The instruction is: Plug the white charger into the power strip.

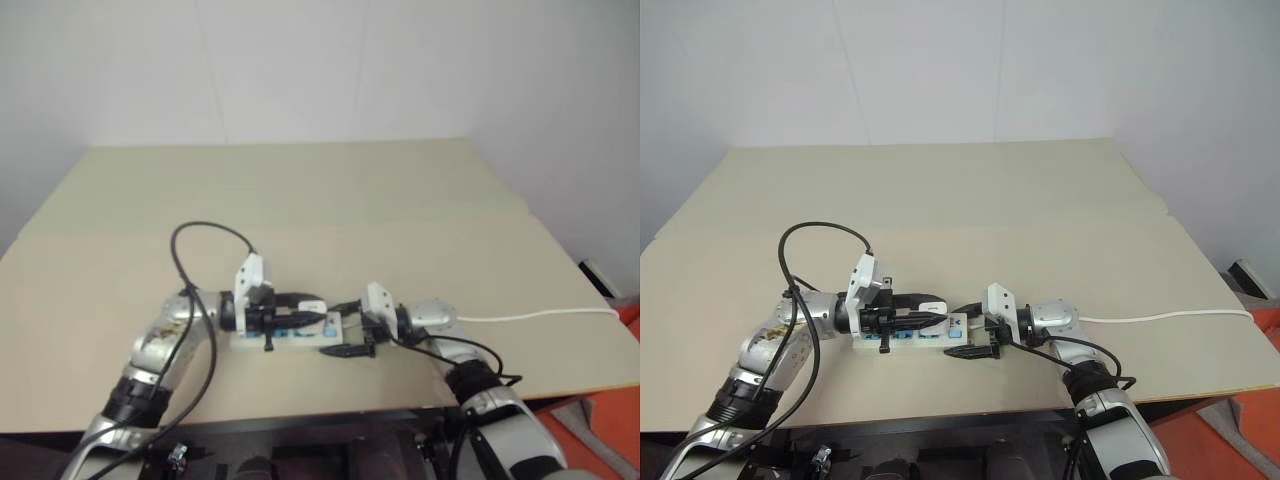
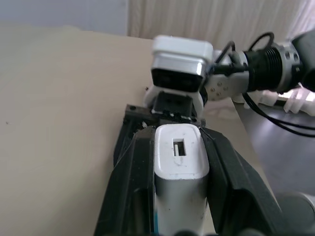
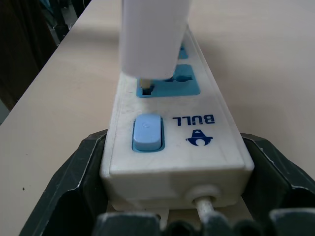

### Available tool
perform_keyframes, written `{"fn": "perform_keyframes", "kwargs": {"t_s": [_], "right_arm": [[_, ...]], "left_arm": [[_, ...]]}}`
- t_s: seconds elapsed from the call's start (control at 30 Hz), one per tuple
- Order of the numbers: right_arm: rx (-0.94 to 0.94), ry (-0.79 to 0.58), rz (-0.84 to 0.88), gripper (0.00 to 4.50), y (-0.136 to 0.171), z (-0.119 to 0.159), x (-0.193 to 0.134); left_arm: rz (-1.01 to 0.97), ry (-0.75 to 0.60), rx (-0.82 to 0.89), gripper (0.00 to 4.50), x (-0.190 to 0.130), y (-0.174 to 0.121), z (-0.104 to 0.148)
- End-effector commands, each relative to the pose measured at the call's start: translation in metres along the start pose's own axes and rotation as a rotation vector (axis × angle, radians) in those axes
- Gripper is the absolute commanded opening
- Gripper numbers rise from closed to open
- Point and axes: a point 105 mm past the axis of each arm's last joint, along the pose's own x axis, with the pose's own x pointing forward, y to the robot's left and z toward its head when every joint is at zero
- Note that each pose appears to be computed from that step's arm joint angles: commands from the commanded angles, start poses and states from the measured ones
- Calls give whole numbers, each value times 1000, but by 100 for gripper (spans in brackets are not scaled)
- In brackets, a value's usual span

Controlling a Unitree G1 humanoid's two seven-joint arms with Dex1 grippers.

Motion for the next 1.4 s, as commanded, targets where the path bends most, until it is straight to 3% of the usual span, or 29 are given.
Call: {"fn": "perform_keyframes", "kwargs": {"t_s": [0.03,0.47,0.7,1.4], "right_arm": [[19,36,8,343,4,-7,2],[24,34,-3,343,3,-6,1],[27,35,-7,343,4,-6,1],[32,36,-5,343,6,-6,2]], "left_arm": [[-17,-15,49,103,0,1,4],[-43,-12,63,103,-7,11,-10],[-41,-29,55,103,-7,17,-3],[-101,0,29,103,-12,6,-6]]}}
